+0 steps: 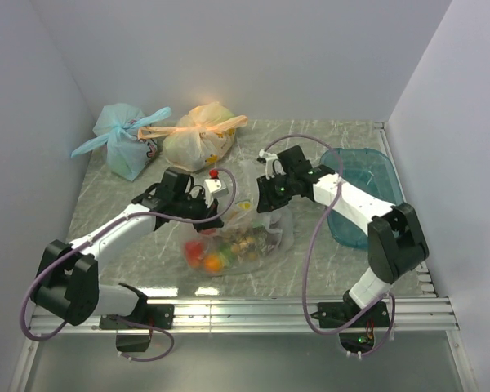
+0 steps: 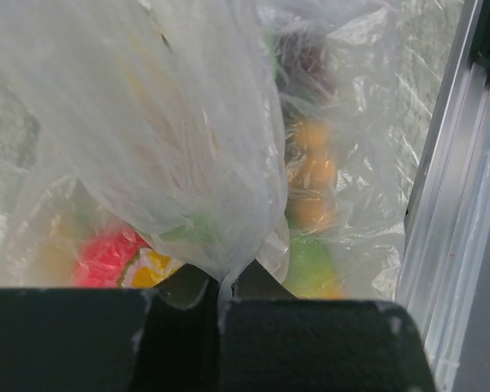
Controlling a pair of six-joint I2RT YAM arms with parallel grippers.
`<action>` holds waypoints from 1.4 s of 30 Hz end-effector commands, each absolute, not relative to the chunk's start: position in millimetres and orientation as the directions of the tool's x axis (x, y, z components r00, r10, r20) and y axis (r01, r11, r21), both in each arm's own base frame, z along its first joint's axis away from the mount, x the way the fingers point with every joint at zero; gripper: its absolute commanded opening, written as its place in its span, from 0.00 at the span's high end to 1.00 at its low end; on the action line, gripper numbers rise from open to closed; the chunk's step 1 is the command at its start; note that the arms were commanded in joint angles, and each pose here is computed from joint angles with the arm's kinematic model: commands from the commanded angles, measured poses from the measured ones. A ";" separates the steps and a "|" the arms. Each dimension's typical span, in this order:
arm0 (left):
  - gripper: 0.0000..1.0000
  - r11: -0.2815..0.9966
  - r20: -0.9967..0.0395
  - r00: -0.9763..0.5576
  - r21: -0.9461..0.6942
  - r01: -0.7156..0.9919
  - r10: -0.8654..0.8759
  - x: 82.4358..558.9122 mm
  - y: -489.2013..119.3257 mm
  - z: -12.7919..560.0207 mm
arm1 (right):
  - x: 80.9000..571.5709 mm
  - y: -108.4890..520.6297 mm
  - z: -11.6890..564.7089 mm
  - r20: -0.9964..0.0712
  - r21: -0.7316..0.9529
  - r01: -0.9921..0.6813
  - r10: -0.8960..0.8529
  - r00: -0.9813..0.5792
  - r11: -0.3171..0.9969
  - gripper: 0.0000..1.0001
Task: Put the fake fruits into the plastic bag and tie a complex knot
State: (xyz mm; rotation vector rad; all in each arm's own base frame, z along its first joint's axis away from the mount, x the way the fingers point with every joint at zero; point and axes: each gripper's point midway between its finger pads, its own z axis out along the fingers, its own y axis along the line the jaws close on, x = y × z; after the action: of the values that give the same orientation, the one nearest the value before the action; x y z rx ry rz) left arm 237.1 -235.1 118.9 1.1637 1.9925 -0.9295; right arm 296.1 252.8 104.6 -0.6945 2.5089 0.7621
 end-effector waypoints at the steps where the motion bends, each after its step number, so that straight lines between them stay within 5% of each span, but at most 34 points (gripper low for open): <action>1: 0.99 0.283 -0.838 -0.293 -0.174 0.943 0.461 241.8 -242.0 144.5 | 297.3 253.3 150.2 -0.644 0.402 -0.635 -0.290 -0.708 0.659 0.63; 4: 0.99 0.227 -0.850 -0.254 -0.164 0.960 0.461 234.0 -245.4 151.7 | 298.7 245.1 159.2 -0.667 0.414 -0.633 -0.256 -0.700 0.654 0.60; 8: 0.99 0.176 -0.867 -0.208 -0.142 0.974 0.452 228.6 -253.1 159.5 | 304.5 251.3 163.5 -0.693 0.439 -0.661 -0.239 -0.680 0.609 1.00; 19: 0.97 0.024 -0.878 -0.065 -0.060 0.998 0.474 228.3 -287.4 169.9 | 279.4 286.5 171.7 -0.702 0.519 -0.751 -0.299 -0.647 0.408 1.00; 25: 0.97 0.026 -0.879 -0.113 -0.114 0.993 0.463 240.0 -301.5 169.3 | 254.8 290.2 179.5 -0.716 0.545 -0.787 -0.329 -0.616 0.290 1.00; 34: 0.88 0.016 -0.882 -0.152 -0.162 0.987 0.446 240.4 -309.1 167.1 | 246.6 293.7 189.0 -0.740 0.555 -0.799 -0.300 -0.601 0.230 0.64; 42: 0.86 0.034 -0.874 -0.199 -0.205 0.978 0.444 246.4 -314.2 160.9 | 247.2 299.5 192.2 -0.740 0.568 -0.798 -0.301 -0.602 0.199 0.54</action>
State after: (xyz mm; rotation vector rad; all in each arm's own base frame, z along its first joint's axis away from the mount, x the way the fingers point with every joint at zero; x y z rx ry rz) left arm 237.9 -300.5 141.3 1.4658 1.7830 -1.0906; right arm 246.9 289.3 171.3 -0.9728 2.1124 1.3547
